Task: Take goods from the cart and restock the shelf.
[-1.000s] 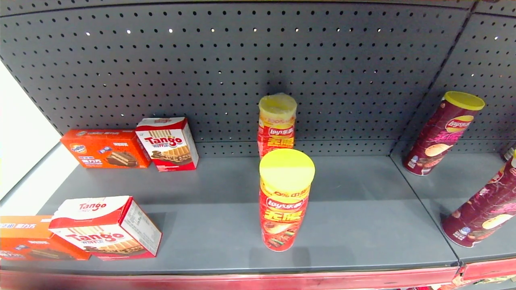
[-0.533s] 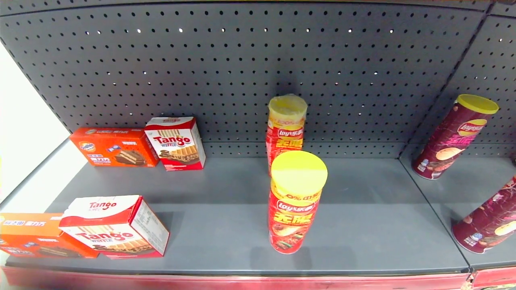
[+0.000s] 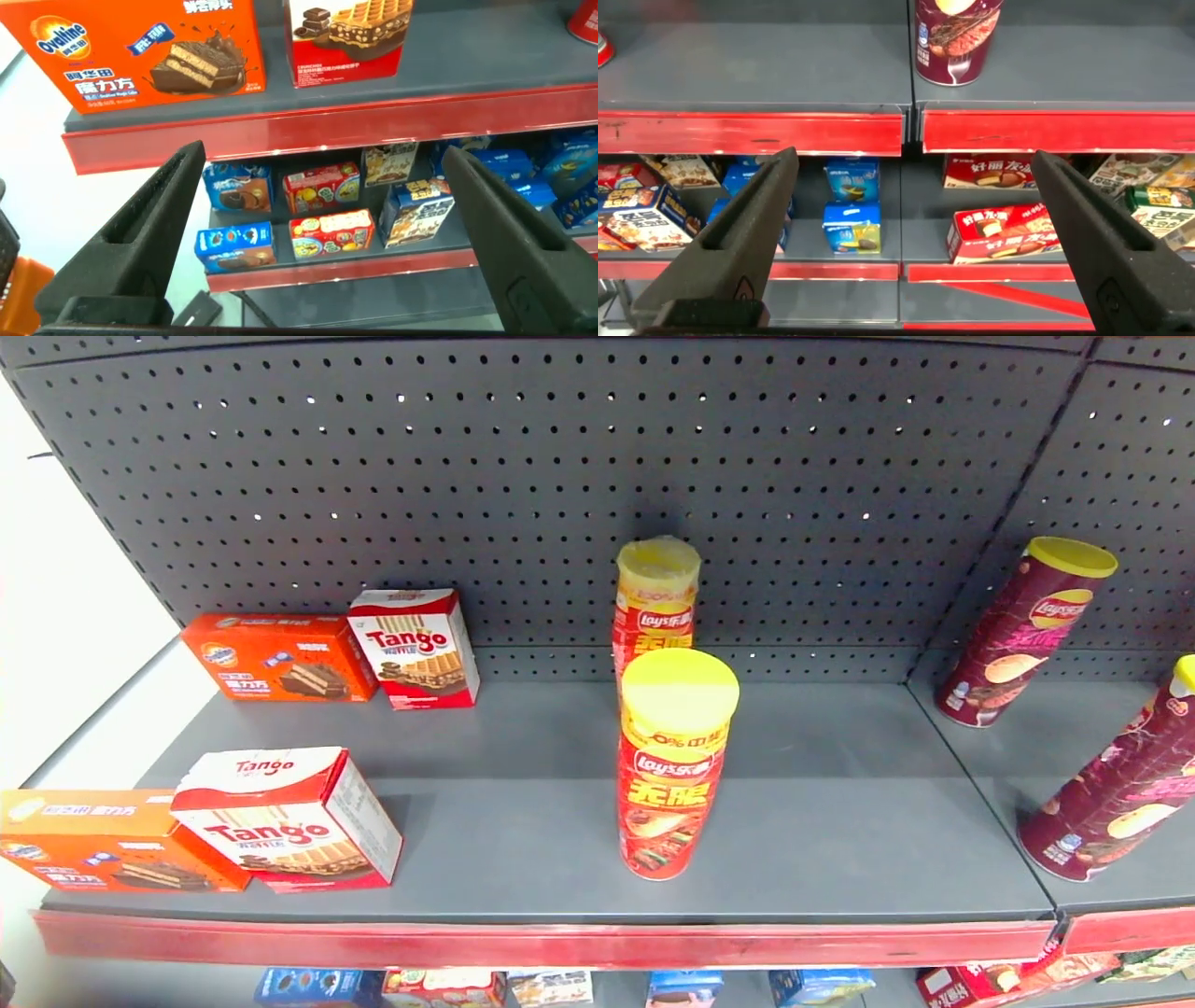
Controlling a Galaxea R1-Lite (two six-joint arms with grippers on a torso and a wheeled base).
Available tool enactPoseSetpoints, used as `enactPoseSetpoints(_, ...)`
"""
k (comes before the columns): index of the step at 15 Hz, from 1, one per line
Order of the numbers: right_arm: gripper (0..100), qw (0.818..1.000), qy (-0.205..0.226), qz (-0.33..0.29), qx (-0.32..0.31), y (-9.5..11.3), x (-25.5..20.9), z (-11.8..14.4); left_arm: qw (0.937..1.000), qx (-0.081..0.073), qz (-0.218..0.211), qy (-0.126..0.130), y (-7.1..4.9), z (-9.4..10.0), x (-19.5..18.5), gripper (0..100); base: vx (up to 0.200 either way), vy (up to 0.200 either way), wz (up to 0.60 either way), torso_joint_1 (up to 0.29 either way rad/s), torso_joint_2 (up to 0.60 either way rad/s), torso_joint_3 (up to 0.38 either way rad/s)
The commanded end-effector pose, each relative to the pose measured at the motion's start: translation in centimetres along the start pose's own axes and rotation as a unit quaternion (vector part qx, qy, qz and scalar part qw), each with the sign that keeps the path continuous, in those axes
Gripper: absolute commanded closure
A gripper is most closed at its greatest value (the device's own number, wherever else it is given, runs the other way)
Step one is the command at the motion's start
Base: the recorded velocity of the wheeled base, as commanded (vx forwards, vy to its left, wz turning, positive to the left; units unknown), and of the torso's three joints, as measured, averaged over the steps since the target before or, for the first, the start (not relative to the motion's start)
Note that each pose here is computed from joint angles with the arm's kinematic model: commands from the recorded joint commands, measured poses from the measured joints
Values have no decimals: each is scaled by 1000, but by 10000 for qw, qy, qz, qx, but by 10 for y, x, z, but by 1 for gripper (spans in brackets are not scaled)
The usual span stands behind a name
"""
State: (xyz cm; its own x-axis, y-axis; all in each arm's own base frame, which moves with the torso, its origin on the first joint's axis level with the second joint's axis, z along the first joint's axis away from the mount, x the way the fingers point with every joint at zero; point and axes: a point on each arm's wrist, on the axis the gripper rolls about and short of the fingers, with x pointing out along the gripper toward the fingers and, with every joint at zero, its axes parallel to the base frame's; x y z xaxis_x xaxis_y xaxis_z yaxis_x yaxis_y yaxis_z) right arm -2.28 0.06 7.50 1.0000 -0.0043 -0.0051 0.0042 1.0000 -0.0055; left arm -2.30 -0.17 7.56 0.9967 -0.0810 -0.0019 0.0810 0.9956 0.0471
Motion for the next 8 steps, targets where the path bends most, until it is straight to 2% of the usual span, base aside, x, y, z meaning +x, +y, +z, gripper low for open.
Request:
enactPoseSetpoints(1, 0, 10000, -3, 6, -3, 0, 0, 0, 10000, -6, 7, -2, 0, 0, 0, 0, 0, 0, 0, 0, 0, 0)
enactPoseSetpoints(8, 0, 10000, -3, 6, 5, 0, 0, 0, 10000, -6, 7, -2, 0, 0, 0, 0, 0, 0, 0, 0, 0, 0)
